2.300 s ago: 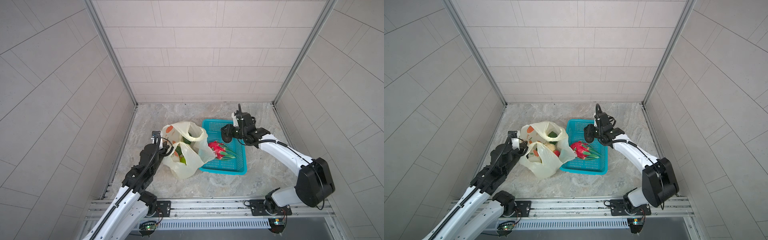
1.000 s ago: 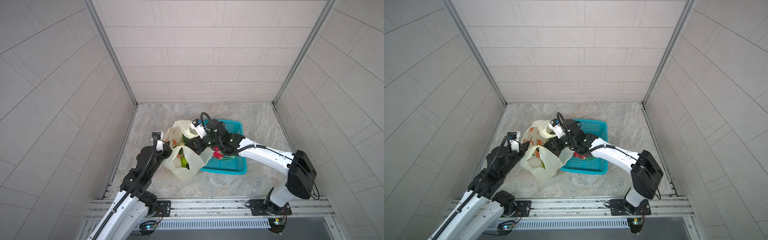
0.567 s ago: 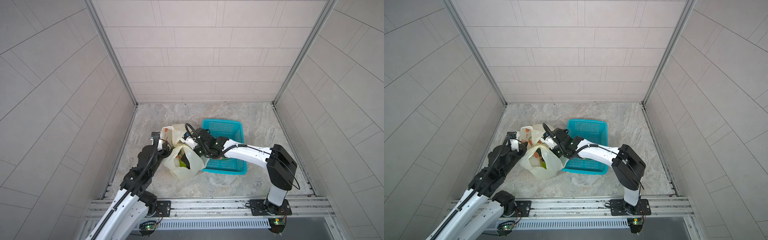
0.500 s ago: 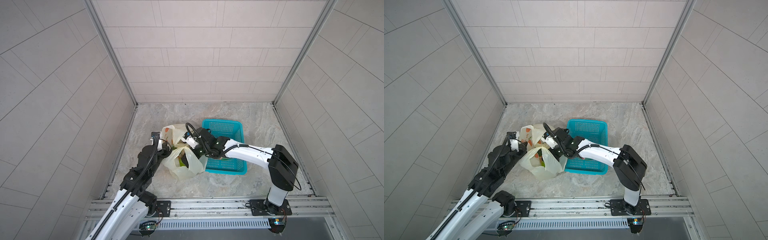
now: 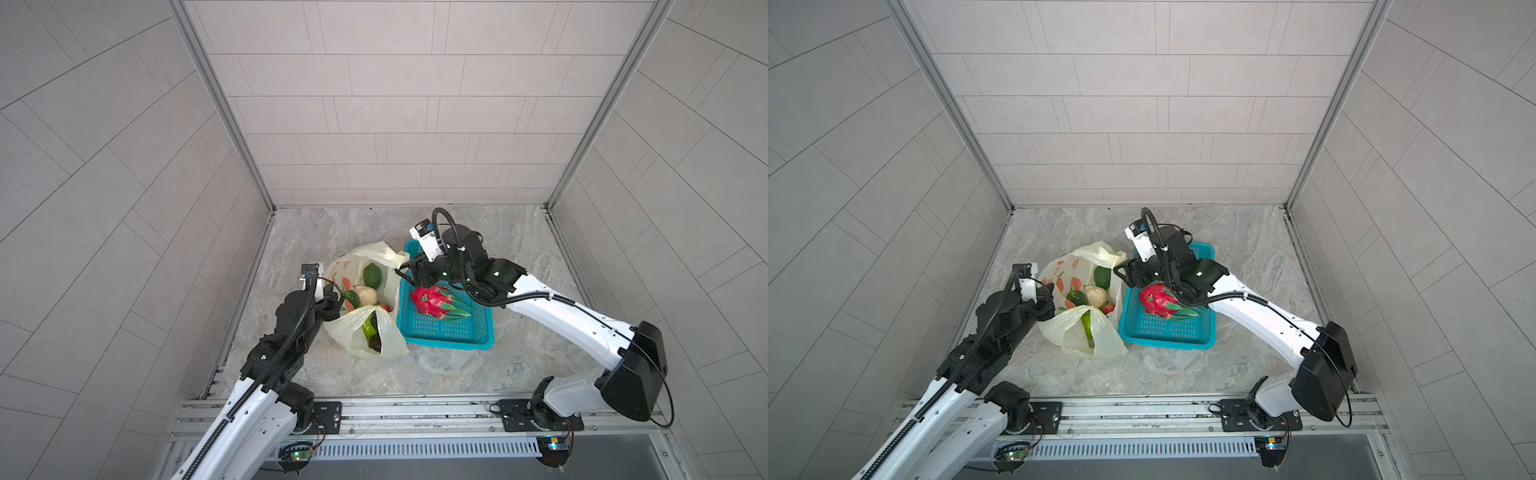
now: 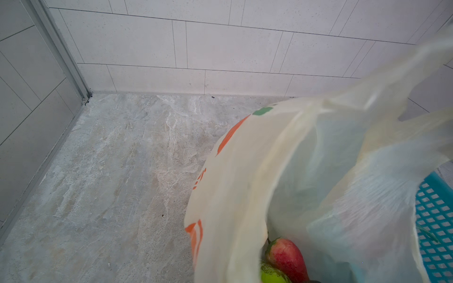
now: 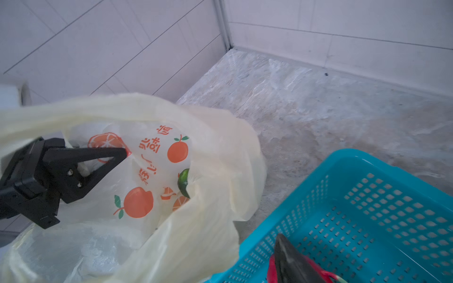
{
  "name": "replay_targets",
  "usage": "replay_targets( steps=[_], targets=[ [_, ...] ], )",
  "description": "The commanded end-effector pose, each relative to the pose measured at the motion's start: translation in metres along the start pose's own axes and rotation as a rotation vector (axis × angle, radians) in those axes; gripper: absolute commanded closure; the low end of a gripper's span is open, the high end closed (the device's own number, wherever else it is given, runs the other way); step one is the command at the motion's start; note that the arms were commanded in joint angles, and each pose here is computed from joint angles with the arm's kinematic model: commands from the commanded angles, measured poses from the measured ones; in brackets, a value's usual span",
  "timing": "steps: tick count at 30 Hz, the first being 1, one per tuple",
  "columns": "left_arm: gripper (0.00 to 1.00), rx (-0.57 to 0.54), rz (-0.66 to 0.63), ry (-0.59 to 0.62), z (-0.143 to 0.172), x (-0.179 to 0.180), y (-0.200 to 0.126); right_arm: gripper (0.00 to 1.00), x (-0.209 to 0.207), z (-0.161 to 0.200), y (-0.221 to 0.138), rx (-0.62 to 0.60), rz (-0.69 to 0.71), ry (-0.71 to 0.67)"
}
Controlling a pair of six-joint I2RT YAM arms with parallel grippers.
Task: Place the fruits into the plastic bag
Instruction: Place the fruit in the plastic bag, then pick up the fruit from the bin.
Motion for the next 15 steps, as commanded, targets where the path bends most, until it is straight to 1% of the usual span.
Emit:
replay_targets(
  steps=[1,4,8,12,14,15],
  targets=[
    [1.0,-0.022,-0.01,-0.014,-0.006,0.002,-0.001,0.31,-0.01,0.001,-0.028,-0.03,0.004,0.035],
    [1.0,-0.02,-0.009,-0.012,-0.005,0.001,0.001,0.3,-0.021,0.015,-0.049,-0.035,0.01,0.068],
    [1.0,-0.014,-0.011,-0.012,-0.004,0.001,0.004,0.28,-0.033,0.038,-0.066,-0.018,0.035,0.1],
    [1.0,-0.011,-0.002,-0.012,-0.006,-0.002,0.008,0.26,-0.031,0.061,-0.065,0.032,0.004,0.126],
    [1.0,-0.009,-0.001,-0.006,-0.007,-0.003,0.009,0.24,-0.036,0.07,-0.061,0.061,0.022,0.143],
    [1.0,-0.009,-0.001,-0.004,-0.008,-0.003,0.009,0.22,-0.041,0.076,-0.059,0.077,0.047,0.146]
  ],
)
Point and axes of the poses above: each gripper's point midway between its finger pads, its own y axis out along the fingers, its own x axis along the line the jaws close on, z = x × y, the point moved 1 cm from there along -y, back along the fingers, and after that the axes turned 1 degree about -y, right-handed, at the moved point
